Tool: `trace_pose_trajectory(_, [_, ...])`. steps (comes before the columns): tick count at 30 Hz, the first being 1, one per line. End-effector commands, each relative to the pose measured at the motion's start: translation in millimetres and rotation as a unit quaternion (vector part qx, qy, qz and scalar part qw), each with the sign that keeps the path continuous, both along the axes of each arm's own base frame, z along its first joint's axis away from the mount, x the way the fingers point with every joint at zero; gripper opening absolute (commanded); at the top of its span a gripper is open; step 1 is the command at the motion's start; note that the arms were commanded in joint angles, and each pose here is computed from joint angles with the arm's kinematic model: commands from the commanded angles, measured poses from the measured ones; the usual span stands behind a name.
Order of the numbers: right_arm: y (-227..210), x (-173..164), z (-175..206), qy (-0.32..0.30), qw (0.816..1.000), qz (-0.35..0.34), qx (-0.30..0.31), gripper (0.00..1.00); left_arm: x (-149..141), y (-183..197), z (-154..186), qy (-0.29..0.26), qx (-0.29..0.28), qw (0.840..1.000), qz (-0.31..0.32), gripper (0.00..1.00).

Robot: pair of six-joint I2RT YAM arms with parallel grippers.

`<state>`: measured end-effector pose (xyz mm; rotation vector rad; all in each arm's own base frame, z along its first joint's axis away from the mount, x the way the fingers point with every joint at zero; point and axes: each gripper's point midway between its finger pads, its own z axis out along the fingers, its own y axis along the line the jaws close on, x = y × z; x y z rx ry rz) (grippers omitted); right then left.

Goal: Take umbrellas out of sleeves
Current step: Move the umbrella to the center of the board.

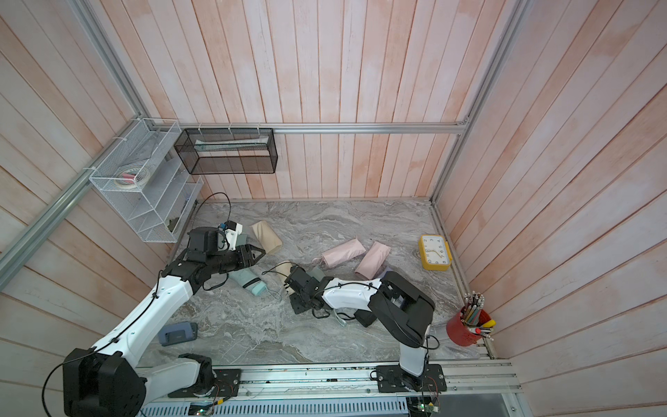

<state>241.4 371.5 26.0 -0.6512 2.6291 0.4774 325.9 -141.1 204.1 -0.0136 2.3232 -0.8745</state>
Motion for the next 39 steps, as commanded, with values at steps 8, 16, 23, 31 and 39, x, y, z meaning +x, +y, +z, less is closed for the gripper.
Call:
trace_pose_trajectory(8, [39.6, 38.3, 28.0, 0.002, 0.990, 0.068, 0.122, 0.40, -10.3, 2.8, -13.5, 0.013, 0.002, 1.000, -0.006, 0.59])
trace_pose_trajectory(16, [-4.2, 34.9, 82.8, -0.016, 0.984, 0.042, 0.172, 0.50, -14.7, -5.1, -24.7, 0.022, -0.025, 0.999, -0.010, 0.59])
trace_pose_trajectory(23, [-96.6, 8.7, 83.3, -0.035, 0.994, -0.052, 0.088, 0.48, -21.8, -36.6, -50.7, 0.051, -0.038, 0.997, -0.046, 0.59])
trace_pose_trajectory(31, [-159.9, -41.0, 58.4, -0.032, 0.992, -0.115, 0.029, 0.41, -18.1, -66.0, -66.5, 0.064, -0.041, 0.995, -0.065, 0.59])
trace_pose_trajectory(39, [-157.1, -77.2, 30.9, 0.000, 0.995, -0.102, 0.022, 0.39, -17.2, -77.7, -70.6, 0.071, -0.036, 0.994, -0.073, 0.58])
